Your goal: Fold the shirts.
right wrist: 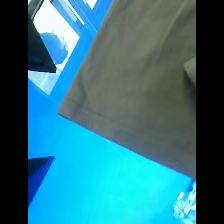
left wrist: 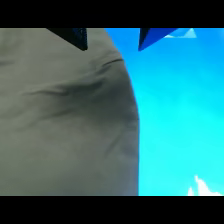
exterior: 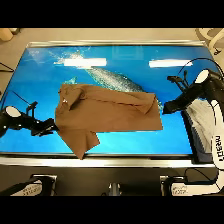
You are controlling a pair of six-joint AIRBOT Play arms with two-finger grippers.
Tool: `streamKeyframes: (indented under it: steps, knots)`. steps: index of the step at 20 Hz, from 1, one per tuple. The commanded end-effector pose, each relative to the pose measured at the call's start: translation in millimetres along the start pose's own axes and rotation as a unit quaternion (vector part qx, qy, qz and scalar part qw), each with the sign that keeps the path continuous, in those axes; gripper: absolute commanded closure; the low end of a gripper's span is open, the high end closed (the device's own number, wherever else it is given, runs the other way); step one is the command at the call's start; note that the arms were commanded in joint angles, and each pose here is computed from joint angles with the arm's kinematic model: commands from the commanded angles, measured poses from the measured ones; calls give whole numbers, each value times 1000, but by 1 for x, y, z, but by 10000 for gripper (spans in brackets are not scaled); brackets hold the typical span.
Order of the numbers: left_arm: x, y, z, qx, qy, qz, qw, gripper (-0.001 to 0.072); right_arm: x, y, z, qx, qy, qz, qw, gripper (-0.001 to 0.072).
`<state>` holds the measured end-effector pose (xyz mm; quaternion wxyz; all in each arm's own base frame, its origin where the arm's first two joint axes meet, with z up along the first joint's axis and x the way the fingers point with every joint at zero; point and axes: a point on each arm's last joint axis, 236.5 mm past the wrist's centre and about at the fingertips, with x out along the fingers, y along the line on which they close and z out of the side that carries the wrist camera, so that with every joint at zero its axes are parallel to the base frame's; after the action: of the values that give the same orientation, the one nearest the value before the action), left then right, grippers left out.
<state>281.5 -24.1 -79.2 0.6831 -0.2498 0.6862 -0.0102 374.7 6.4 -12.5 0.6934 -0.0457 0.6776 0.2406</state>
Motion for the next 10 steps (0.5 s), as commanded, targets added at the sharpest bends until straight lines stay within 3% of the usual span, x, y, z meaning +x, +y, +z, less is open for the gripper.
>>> streamKeyframes:
  steps: [1,5,6,7,9,10]
  knots:
    - [19,-1,5,-12,-13,-11,1000,317,1,-4,-3,-6,5,-7,1000,182]
    - [27,2,8,-16,-12,-9,1000,319,4,-23,-17,-6,34,-43,998,180]
    - [27,1,11,-15,-18,-8,1000,351,7,-25,-23,-3,44,-45,998,180]
    - [27,-1,13,-17,-22,-12,1000,473,13,-25,-30,-1,57,-42,997,179]
    - [26,-8,16,-14,-28,-26,999,587,32,-21,-49,3,84,-28,996,150]
    - [27,-13,15,6,-28,-31,999,683,42,-19,-56,6,93,-21,995,150]
